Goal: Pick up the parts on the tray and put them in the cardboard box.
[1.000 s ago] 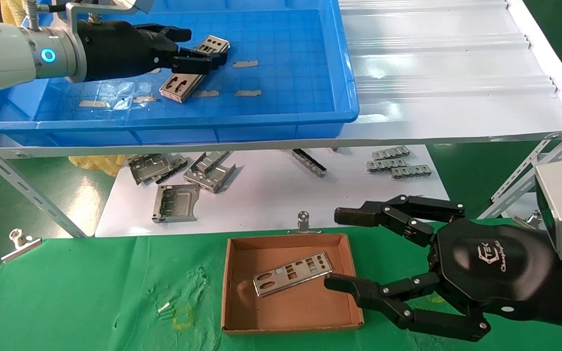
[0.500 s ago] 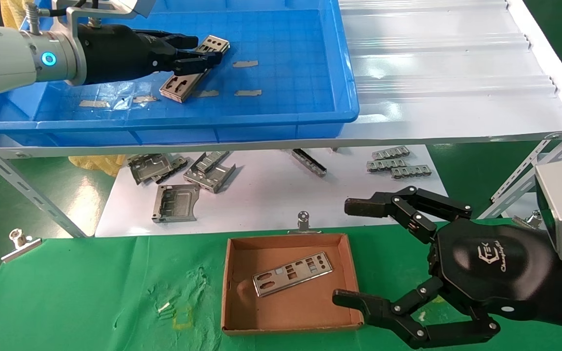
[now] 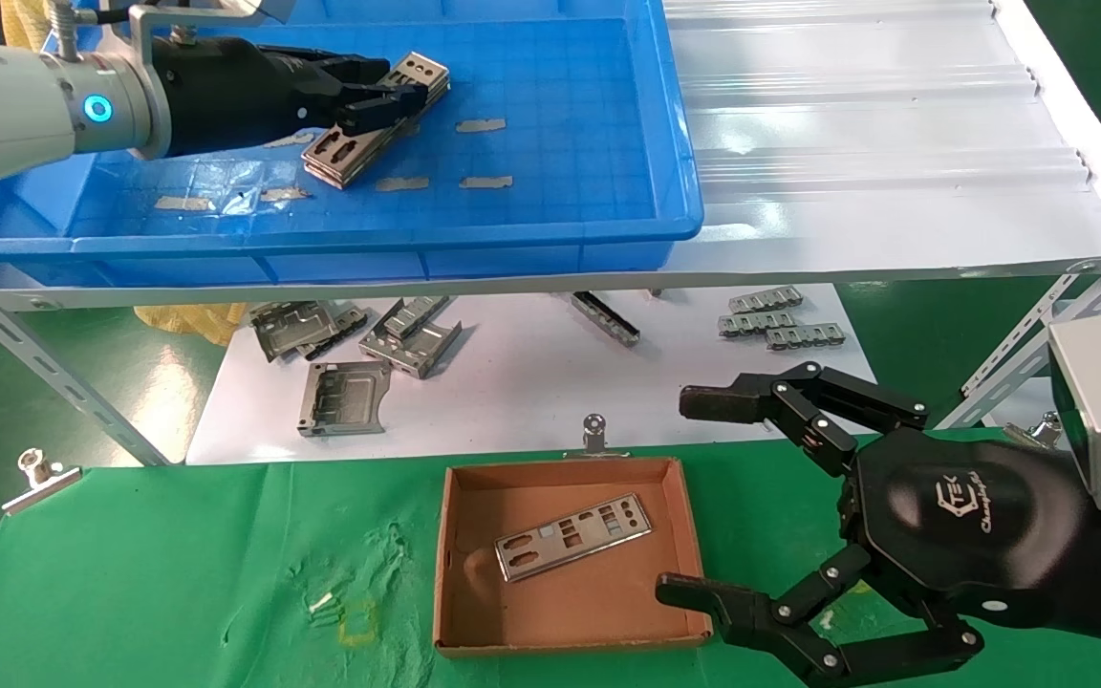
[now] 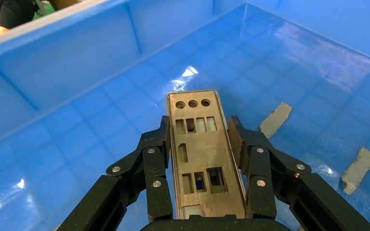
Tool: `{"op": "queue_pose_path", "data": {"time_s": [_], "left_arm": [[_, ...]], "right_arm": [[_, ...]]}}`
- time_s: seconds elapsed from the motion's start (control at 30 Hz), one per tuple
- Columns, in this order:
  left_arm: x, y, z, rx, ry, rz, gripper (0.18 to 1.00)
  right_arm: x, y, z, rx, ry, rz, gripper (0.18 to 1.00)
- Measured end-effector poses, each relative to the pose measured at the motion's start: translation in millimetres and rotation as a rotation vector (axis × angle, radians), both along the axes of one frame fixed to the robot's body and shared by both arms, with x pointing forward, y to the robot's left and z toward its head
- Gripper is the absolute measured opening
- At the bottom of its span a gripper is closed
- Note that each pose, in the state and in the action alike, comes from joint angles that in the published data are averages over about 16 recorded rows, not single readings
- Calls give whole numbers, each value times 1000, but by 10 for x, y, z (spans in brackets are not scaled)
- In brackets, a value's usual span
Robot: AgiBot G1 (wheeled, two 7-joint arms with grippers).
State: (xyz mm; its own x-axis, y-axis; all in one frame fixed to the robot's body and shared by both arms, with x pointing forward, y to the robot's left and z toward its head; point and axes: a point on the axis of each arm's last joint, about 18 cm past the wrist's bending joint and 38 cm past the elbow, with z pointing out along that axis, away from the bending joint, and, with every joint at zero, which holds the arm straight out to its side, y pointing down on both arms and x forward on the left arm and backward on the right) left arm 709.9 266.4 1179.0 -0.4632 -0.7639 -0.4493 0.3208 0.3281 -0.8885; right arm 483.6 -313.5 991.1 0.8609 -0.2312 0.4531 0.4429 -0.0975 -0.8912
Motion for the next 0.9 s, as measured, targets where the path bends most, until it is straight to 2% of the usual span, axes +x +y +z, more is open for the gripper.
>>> {"op": "queue_pose_path", "data": {"time_s": [0.9], "left_arm": [[-312, 94, 210, 20, -39, -106, 460]], "right_arm": [[0, 0, 0, 0, 0, 0, 1001]]}}
